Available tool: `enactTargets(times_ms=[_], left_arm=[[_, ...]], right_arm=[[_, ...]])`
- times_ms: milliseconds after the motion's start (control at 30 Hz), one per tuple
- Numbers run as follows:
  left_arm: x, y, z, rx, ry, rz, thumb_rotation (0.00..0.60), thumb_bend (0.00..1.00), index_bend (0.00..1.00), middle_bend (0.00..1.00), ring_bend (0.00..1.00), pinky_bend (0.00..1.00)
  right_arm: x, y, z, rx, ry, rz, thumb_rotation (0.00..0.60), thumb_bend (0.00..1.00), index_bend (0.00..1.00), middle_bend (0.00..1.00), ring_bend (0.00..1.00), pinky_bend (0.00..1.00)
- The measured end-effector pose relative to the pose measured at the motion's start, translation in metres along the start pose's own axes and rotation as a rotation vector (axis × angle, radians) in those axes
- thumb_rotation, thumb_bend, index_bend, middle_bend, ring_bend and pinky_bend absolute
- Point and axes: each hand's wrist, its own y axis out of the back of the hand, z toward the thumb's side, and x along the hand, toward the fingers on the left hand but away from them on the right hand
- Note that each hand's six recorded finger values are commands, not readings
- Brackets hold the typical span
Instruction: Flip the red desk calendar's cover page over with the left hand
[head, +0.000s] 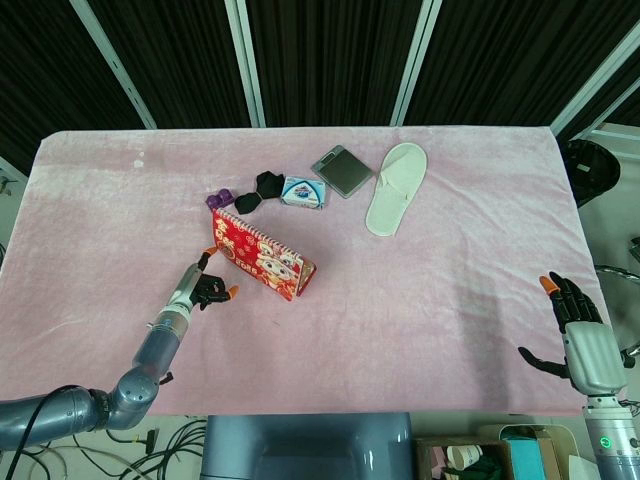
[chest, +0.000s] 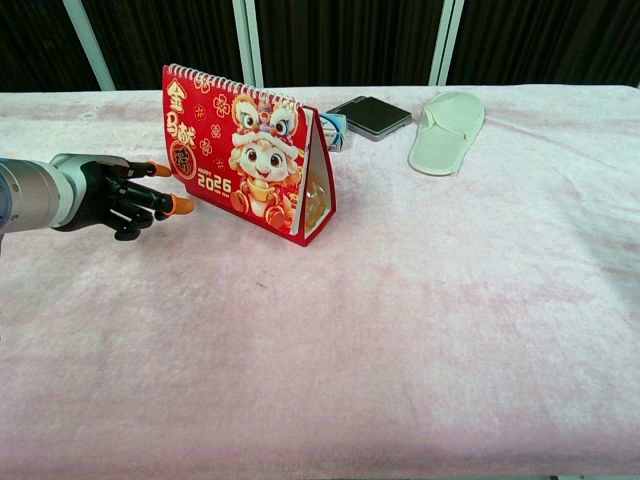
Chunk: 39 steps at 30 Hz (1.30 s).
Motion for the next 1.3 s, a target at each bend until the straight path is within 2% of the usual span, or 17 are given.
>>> enactTargets(times_ms=[1033, 1300], left_arm=[[0.0, -0.002, 0.001, -0.001, -0.003, -0.005, 0.6, 0.33, 0.0, 0.75, 0.79, 0.85], [0.0, -0.01, 0.002, 0.014, -0.003, -0.026, 0.6, 0.33, 0.0, 0.75, 0.79, 0.85]], right_arm=[[0.0, 0.0, 0.0, -0.002, 0.0, 0.001, 0.6, 0.1, 0.0, 0.0, 0.0, 0.11], [0.0, 0.0, 0.0, -0.004, -0.001, 0.0, 0.6, 0.1, 0.0, 0.0, 0.0, 0.11]])
